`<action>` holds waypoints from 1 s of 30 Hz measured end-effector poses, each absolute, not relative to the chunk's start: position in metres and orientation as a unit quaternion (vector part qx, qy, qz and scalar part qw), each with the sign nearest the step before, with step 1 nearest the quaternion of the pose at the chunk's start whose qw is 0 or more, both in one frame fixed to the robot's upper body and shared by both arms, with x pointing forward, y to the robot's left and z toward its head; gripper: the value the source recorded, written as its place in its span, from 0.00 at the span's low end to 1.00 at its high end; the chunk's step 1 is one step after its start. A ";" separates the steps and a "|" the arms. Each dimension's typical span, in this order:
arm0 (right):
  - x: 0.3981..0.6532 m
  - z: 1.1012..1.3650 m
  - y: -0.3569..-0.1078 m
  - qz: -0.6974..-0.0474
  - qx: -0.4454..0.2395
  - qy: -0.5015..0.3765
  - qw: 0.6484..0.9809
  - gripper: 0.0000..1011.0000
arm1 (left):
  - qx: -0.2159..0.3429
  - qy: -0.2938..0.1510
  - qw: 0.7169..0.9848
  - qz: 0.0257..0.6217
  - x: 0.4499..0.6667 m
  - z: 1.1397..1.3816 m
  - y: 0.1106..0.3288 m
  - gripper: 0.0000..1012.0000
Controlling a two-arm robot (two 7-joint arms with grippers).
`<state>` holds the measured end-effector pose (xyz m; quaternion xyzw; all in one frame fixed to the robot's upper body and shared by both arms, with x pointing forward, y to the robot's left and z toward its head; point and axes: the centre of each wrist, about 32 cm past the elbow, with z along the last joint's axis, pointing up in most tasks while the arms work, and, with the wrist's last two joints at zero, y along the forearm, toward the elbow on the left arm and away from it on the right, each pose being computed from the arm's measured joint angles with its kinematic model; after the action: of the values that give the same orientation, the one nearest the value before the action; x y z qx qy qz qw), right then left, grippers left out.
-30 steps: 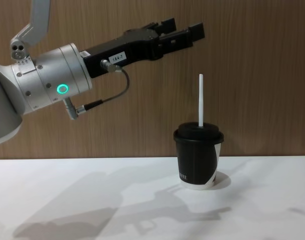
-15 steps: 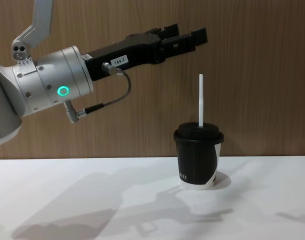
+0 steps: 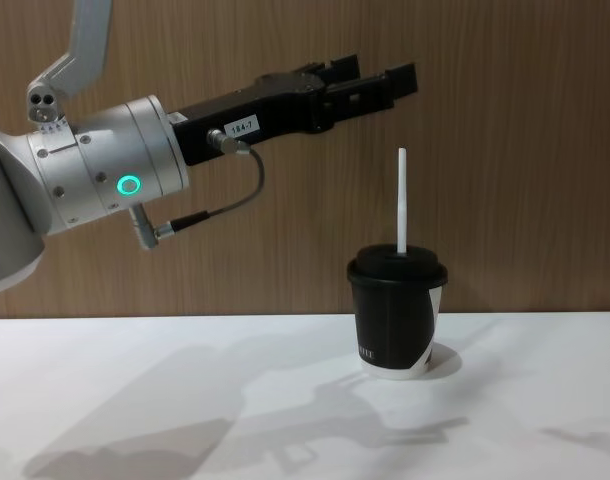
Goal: Pick up the straw with one hand, pass it to the other hand, and insert it into the cup.
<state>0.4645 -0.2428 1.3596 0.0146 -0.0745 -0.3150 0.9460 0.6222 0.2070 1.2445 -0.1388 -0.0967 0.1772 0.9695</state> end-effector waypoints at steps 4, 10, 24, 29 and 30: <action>0.464 1.360 -0.242 -0.314 0.015 -0.075 0.946 0.99 | -0.138 -0.096 0.970 0.178 0.622 1.244 0.207 0.99; 0.464 1.359 -0.242 -0.314 0.015 -0.075 0.946 0.99 | -0.137 -0.096 0.970 0.178 0.622 1.244 0.206 0.99; 0.464 1.360 -0.241 -0.313 0.015 -0.075 0.947 0.99 | -0.136 -0.095 0.970 0.178 0.622 1.244 0.206 0.99; 0.464 1.359 -0.241 -0.313 0.015 -0.075 0.947 0.99 | -0.135 -0.095 0.970 0.179 0.621 1.244 0.206 0.99; 0.464 1.359 -0.241 -0.313 0.015 -0.075 0.947 0.99 | -0.135 -0.095 0.970 0.179 0.621 1.244 0.206 0.99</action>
<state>0.4639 -0.2408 1.3594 0.0145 -0.0752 -0.3127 0.9467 0.6215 0.2063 1.2441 -0.1353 -0.0951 0.1785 0.9699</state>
